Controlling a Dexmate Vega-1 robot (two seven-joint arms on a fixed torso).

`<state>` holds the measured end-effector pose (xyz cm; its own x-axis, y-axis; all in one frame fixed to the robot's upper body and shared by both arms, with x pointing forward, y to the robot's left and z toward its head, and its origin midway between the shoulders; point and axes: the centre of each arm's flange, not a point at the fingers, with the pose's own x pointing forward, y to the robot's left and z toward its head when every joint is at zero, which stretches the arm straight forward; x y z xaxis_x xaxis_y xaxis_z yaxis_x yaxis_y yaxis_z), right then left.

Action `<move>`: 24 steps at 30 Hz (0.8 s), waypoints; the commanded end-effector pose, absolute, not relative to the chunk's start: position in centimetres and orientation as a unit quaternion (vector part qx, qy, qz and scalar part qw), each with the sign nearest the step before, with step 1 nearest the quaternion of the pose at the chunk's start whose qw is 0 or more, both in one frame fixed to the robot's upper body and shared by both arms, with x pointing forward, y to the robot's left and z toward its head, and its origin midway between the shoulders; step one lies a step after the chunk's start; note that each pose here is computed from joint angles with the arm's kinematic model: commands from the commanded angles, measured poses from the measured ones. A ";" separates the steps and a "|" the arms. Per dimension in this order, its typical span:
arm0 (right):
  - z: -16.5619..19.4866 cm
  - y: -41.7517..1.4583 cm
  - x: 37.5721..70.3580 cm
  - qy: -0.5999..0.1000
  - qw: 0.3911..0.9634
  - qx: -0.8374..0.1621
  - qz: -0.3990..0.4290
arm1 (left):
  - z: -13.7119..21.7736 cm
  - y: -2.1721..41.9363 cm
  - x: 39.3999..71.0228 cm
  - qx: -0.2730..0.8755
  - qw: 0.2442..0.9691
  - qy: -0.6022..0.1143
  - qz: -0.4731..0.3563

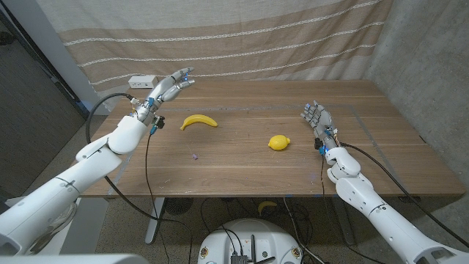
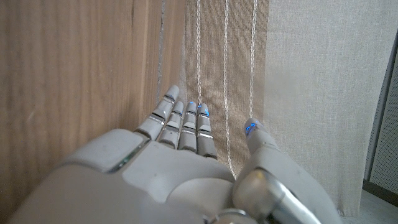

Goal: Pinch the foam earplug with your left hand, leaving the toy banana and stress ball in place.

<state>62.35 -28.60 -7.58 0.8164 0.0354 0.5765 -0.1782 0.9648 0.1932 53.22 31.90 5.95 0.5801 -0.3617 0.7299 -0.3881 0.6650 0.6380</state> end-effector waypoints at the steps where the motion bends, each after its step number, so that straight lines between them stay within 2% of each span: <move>1: -7.9 -28.4 61.7 -0.303 0.943 0.123 0.054 | 5.8 31.5 52.0 0.435 0.772 -0.462 0.009; 24: -8.4 -28.0 61.3 -0.312 0.940 0.126 0.057 | 4.9 32.5 49.0 0.478 0.763 -0.434 0.020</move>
<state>61.43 -28.19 -8.18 0.8040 0.0230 0.5942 -0.1775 0.9630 0.2029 50.38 32.12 5.27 0.6021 -0.3861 0.6988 -0.4286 0.5822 0.6909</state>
